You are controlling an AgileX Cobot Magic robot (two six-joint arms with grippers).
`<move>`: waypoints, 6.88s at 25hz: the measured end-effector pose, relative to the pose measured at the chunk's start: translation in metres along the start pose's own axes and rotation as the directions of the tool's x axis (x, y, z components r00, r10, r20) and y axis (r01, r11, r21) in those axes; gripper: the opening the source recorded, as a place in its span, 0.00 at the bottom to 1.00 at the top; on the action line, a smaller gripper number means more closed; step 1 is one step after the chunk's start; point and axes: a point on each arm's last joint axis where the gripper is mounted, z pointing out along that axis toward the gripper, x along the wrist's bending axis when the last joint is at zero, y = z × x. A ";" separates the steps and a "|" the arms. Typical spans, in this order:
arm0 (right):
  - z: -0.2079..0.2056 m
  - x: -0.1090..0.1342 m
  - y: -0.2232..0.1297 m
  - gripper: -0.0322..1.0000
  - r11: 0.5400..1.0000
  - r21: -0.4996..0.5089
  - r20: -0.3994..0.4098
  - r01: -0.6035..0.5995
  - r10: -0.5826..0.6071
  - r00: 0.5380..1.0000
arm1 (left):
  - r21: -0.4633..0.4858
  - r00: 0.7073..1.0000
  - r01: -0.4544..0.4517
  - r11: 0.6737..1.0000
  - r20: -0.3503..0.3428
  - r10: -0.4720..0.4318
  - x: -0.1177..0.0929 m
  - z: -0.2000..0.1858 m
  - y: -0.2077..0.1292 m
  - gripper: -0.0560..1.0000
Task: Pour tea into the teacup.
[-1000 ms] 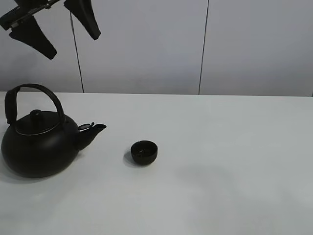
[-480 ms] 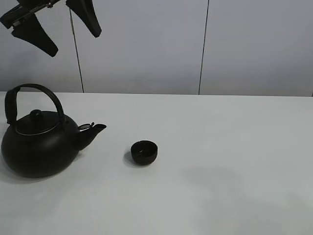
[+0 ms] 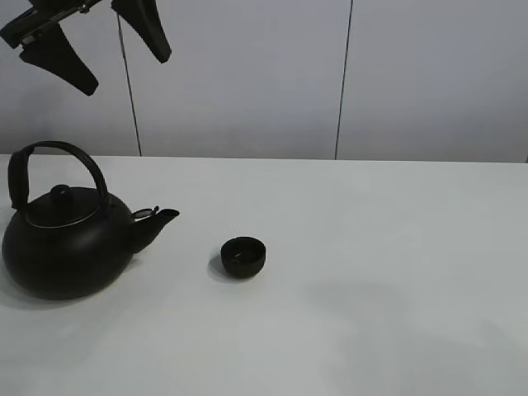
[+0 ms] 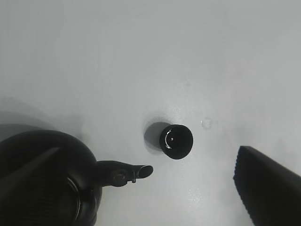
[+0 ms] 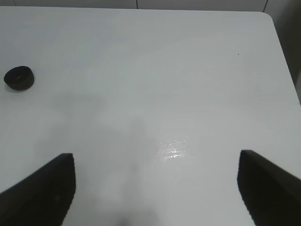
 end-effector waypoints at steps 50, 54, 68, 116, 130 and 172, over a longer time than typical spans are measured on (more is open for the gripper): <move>0.000 0.000 0.000 0.65 1.000 -0.003 0.000 0.000 0.000 1.000 | -0.677 0.860 -0.475 0.563 -0.492 0.134 0.102 0.042 -0.235 0.71; 0.000 0.000 0.000 0.65 1.000 -0.003 0.000 0.000 0.000 1.000 | -0.647 0.866 -0.456 0.611 -0.482 0.136 0.109 0.058 -0.236 0.71; 0.000 0.000 0.000 0.65 1.000 -0.003 0.000 0.000 0.000 1.000 | -0.696 0.863 -0.473 0.540 -0.489 0.126 0.113 0.062 -0.199 0.71; 0.000 0.000 0.000 0.65 1.000 -0.003 0.000 0.000 0.000 1.000 | -0.691 0.897 -0.413 0.593 -0.420 0.135 0.134 0.086 -0.193 0.30; 0.000 0.000 0.000 0.65 1.000 -0.003 0.000 0.000 0.000 1.000 | -0.676 0.888 -0.435 0.594 -0.430 0.162 0.132 0.085 -0.190 0.17; 0.000 0.000 0.000 0.65 1.000 -0.004 0.000 0.000 0.000 1.000 | -0.625 0.810 -0.586 0.516 -0.433 0.395 0.070 0.079 -0.130 0.17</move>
